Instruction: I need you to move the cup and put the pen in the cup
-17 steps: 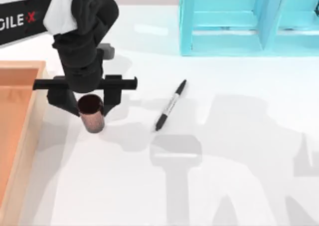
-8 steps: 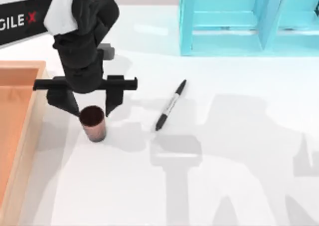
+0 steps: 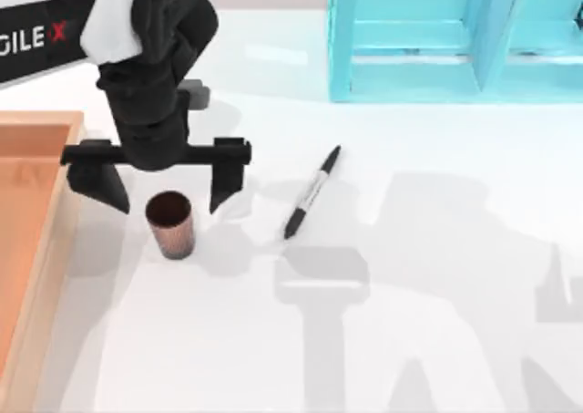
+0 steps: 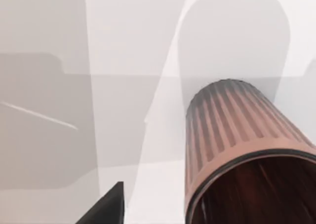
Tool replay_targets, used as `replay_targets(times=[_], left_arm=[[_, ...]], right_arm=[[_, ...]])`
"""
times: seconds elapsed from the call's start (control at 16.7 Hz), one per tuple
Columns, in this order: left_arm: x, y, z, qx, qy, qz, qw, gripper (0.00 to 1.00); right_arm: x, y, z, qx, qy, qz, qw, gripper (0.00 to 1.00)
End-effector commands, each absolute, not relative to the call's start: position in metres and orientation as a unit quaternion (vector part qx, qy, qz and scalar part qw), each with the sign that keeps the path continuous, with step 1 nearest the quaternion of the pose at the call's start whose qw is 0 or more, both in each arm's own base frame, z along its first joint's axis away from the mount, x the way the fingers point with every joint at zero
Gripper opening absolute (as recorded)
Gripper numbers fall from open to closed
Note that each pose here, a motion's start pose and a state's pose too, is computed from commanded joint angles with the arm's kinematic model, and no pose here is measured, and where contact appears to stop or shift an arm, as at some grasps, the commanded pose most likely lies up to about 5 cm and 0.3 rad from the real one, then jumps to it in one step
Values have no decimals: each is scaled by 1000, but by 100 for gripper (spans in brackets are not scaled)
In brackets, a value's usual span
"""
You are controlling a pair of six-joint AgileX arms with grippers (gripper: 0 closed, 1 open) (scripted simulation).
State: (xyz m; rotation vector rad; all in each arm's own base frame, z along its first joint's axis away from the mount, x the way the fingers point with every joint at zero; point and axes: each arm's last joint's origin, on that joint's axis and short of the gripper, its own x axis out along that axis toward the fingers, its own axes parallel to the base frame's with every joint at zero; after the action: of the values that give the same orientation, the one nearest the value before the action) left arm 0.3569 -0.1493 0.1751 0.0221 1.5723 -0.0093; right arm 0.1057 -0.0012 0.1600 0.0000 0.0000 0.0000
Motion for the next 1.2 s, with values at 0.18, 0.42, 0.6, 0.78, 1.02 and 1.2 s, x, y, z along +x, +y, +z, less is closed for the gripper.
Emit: replay_targets(times=[0.18,0.42,0.6,0.78,1.02,1.2], left_arm=[[357,-149,175,10,708,-4,707,100],[360,-150,182,9,710,-1,704,100],[367,-152,209,9,714,2,700,100],[371,-155,257,9,712,0,702,100],[362,-151,310,10,710,-3,705,100],[357,-149,325,10,708,-4,706,100]], right_arm=[[106,-1,160,0,0,0,1000,100],[106,-1,160,0,0,0,1000,100],[106,-1,160,0,0,0,1000,100],[106,-1,160,0,0,0,1000,100],[106,-1,160,0,0,0,1000,100],[106,-1,160,0,0,0,1000,100]])
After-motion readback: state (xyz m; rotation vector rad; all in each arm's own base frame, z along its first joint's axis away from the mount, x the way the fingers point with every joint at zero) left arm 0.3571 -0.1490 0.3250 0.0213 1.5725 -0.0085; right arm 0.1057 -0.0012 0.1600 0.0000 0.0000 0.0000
